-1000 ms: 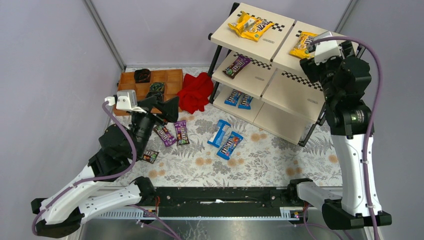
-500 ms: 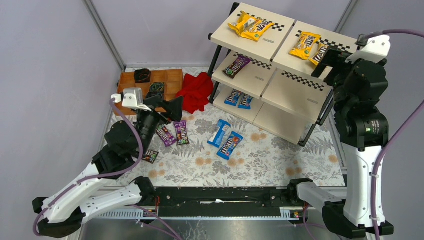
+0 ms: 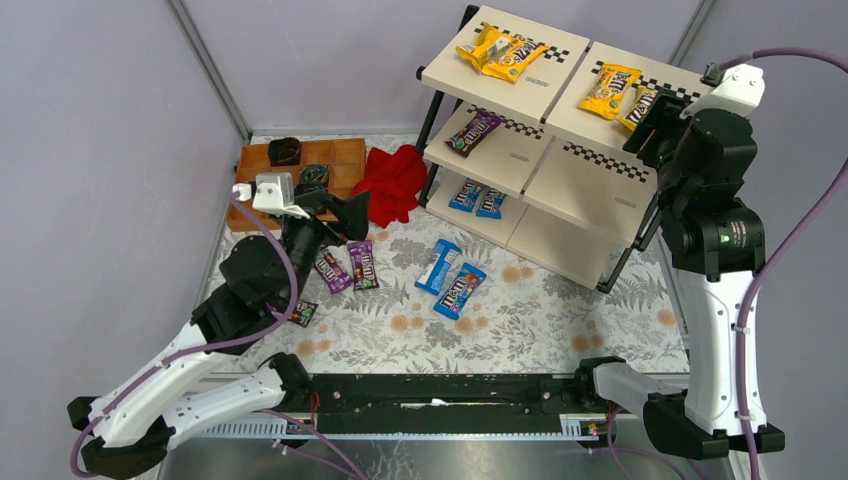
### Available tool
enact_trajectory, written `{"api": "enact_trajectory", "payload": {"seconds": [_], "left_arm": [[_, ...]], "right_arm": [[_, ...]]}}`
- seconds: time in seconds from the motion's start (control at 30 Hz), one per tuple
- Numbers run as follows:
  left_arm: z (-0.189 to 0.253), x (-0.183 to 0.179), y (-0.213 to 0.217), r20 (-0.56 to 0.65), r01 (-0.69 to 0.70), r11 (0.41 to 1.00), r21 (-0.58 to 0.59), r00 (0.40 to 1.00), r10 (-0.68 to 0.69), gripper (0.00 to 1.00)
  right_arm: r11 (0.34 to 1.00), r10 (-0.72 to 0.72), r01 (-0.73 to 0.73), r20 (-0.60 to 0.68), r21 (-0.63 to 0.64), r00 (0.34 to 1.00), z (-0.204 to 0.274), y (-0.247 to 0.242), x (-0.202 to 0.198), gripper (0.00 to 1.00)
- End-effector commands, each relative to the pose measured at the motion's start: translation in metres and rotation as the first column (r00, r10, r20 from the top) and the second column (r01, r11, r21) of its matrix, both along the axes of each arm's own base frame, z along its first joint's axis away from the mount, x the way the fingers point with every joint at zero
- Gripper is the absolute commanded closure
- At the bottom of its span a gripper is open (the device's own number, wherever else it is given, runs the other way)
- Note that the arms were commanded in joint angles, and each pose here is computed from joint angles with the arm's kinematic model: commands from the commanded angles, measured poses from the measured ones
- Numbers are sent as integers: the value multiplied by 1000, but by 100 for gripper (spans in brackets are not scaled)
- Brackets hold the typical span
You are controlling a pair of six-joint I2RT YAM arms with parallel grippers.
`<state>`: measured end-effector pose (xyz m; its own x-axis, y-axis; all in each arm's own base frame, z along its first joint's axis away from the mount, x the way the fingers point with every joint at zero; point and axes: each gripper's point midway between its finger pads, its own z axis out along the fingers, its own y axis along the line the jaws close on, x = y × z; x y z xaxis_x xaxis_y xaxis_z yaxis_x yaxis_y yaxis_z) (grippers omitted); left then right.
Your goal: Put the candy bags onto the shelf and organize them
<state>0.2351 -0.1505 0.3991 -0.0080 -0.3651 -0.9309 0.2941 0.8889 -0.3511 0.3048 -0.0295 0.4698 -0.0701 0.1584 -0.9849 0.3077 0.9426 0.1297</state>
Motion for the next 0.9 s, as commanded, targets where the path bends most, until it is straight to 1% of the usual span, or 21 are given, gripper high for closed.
{"api": "enact_trajectory", "payload": {"seconds": [0.0,0.1,0.2,0.43,0.47,0.53,0.57,0.63,0.67,0.73,0.8,0.87], "left_arm": [[7,1,-4,21,15,1000,-27,1000,-14,1],[7,2,-3,21,10,1000,-27,1000,-9,1],[7,3,-2,20,3,1000,-26,1000,-3,1],[5,6,-1,17,-7,1000,-19,1000,8,1],[6,6,-1,18,-8,1000,-21,1000,9,1],[6,6,-1,18,-9,1000,-21,1000,9,1],[5,7,-1,17,-10,1000,-20,1000,10,1],[5,7,0,17,-12,1000,-16,1000,12,1],[6,7,1,19,-14,1000,-18,1000,15,1],[6,7,4,19,-23,1000,-19,1000,23,1],[6,9,7,19,-39,999,-15,999,39,1],[4,13,10,12,-57,998,-11,998,57,1]], "right_arm": [[999,-3,2,-31,-46,1000,-3,-3,4,32],[998,-13,10,-48,-68,999,-6,-6,7,33],[996,-18,13,-53,-84,998,-7,-7,13,35],[988,-93,86,-44,-130,995,-3,-20,19,35],[987,-101,96,-34,-130,994,1,-21,18,35],[983,-96,90,-29,-160,995,8,-23,17,30],[984,-80,75,-24,-161,996,11,-20,16,26],[986,-1,-2,-13,-164,1000,20,-9,12,18],[985,53,-55,-14,-165,998,23,-1,8,13],[972,174,-168,24,-164,984,36,18,-7,2],[946,289,-273,71,-177,955,47,36,-26,0],[904,408,-384,109,-186,907,51,56,-47,0]]}}
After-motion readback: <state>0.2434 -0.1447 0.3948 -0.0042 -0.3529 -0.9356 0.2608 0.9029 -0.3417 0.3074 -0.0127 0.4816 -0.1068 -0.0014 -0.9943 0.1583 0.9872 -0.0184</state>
